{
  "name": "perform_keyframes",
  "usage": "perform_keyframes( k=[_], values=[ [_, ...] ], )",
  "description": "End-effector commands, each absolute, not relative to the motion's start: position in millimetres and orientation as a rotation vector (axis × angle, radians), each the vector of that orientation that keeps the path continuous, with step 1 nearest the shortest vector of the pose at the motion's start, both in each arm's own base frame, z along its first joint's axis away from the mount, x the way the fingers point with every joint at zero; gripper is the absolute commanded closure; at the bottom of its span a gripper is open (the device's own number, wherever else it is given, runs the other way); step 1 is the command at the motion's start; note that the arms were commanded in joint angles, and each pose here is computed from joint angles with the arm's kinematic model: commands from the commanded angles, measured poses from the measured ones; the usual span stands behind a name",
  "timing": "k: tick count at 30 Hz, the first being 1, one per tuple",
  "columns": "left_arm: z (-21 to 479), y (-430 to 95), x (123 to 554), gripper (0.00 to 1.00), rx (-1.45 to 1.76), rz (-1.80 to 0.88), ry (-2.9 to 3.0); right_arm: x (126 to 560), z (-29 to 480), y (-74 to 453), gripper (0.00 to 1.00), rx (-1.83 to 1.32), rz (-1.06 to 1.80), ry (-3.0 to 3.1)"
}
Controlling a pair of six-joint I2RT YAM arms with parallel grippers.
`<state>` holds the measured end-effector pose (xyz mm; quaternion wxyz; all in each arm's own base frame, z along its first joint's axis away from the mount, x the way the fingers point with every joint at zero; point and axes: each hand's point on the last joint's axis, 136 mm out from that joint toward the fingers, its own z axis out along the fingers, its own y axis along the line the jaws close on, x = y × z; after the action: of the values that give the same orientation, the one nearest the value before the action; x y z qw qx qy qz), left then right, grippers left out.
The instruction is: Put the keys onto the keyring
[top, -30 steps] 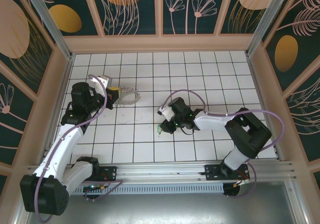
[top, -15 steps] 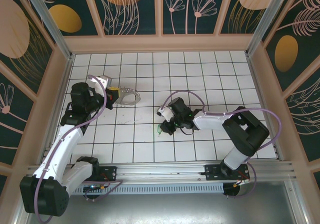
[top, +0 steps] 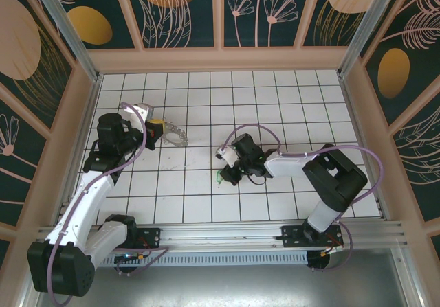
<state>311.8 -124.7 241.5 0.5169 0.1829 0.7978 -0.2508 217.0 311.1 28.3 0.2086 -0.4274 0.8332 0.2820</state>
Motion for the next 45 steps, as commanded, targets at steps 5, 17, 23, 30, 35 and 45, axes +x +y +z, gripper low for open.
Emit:
perform_keyframes(
  k=[5,17,23,30,35,45],
  values=[
    [258.1,-127.4,311.7,1.0,0.449,-0.602,1.85,221.3,29.8,314.0,1.0,-1.207,0.79,2.29],
    [261.8,-127.3,311.7,1.0,0.451,-0.599,1.843,221.4,41.7,310.2,1.0,-1.213,0.803,2.246],
    [261.7,-127.2,311.7,1.0,0.449,-0.601,1.843,218.4,55.0,305.7,1.0,-1.213,0.822,2.177],
    [261.0,-127.9,311.2,1.0,0.451,-0.606,1.843,218.0,62.6,307.4,0.56,-1.184,0.901,2.161],
    [261.7,-127.8,310.1,1.0,0.45,-0.606,1.84,225.0,55.1,308.1,0.49,-1.16,0.884,2.21],
    [260.9,-127.5,309.9,1.0,0.449,-0.605,1.841,238.1,44.3,305.5,0.57,-1.153,0.783,2.257]
  ],
)
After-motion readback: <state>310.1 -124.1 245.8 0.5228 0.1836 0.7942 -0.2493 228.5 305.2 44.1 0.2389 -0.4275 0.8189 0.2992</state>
